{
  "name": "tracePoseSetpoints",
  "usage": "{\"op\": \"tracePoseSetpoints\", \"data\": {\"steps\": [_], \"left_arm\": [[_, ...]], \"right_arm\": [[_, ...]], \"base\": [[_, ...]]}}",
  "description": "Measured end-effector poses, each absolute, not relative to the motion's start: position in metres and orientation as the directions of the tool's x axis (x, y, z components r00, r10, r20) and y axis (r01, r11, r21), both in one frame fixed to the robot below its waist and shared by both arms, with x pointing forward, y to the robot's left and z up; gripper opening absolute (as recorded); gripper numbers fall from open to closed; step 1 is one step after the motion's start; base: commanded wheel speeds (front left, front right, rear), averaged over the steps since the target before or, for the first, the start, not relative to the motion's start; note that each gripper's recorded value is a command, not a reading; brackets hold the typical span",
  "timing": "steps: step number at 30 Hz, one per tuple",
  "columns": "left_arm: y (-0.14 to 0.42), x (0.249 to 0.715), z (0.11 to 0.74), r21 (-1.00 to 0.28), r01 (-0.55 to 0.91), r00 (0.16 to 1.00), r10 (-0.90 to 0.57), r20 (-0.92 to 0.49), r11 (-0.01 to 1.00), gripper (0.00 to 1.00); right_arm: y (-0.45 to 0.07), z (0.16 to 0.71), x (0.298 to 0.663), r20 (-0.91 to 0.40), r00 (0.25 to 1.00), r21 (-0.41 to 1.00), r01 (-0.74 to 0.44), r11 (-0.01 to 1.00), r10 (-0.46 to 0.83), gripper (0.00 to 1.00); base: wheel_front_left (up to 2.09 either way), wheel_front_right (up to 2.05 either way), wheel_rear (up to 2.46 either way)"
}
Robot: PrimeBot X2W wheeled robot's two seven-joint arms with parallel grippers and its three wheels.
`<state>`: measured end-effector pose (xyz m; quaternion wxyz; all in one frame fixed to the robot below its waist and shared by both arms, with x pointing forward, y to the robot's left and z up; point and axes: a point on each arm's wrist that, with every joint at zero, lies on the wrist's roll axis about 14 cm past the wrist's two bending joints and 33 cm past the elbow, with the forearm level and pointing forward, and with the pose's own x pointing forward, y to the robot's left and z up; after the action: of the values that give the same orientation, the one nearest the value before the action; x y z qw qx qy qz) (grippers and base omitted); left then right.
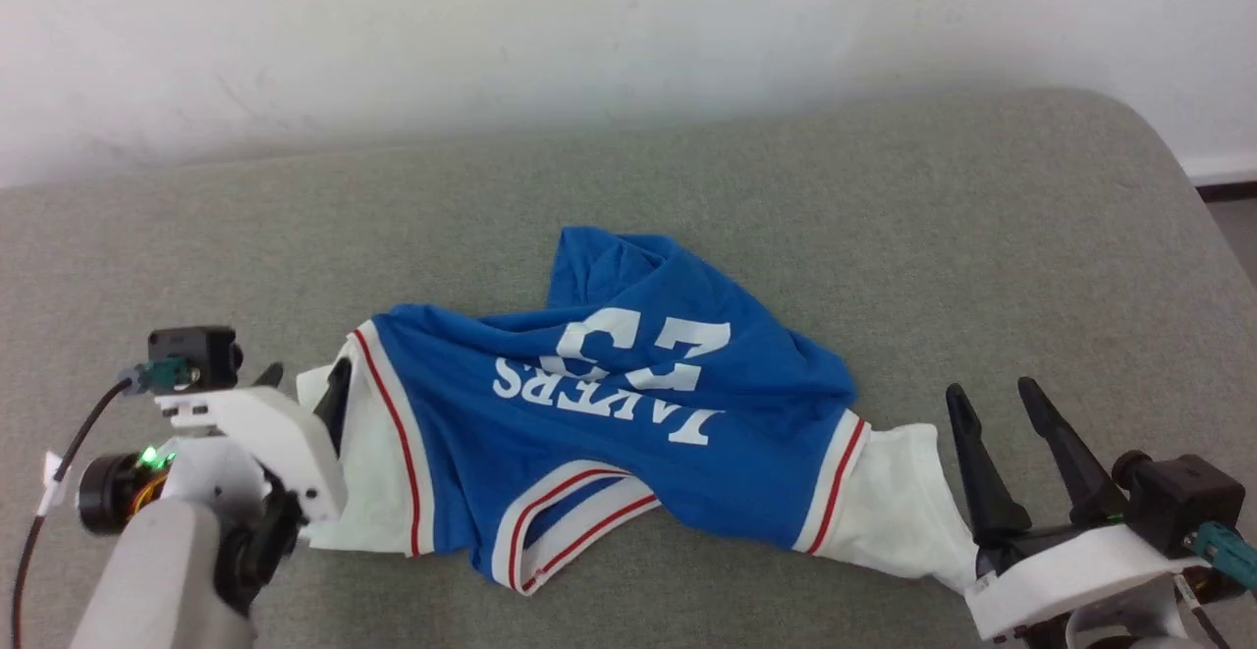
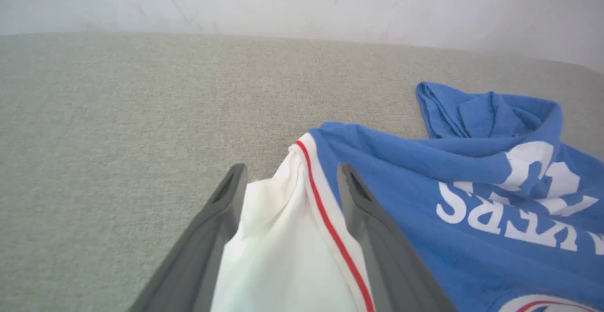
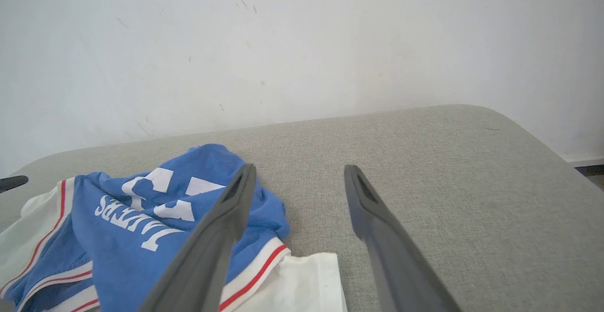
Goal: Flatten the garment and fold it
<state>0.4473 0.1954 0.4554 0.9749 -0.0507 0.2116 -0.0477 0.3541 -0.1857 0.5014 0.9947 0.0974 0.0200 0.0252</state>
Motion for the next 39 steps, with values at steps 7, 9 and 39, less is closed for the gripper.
{"op": "tracePoseSetpoints", "data": {"steps": [7, 9, 39], "left_arm": [[0.233, 0.397, 0.439, -0.050, 0.029, 0.802, -0.053, -0.595, 0.998, 1.00], [0.240, 0.385, 0.432, -0.036, 0.018, 0.761, -0.037, -0.647, 0.999, 1.00], [0.218, 0.386, 0.384, -0.111, 0.047, 0.664, -0.114, -0.738, 0.993, 0.00]], "right_arm": [[-0.174, 0.514, 0.349, -0.005, 0.996, 0.193, -0.086, 0.977, 0.089, 1.00], [-0.172, 0.516, 0.348, 0.001, 0.995, 0.194, -0.094, 0.977, 0.095, 1.00], [-0.233, 0.458, 0.326, -0.344, 0.939, 0.206, 0.079, 0.975, -0.003, 1.00]], "base": [[0.00, 0.00, 0.00], [0.00, 0.00, 0.00], [0.00, 0.00, 0.00]]}}
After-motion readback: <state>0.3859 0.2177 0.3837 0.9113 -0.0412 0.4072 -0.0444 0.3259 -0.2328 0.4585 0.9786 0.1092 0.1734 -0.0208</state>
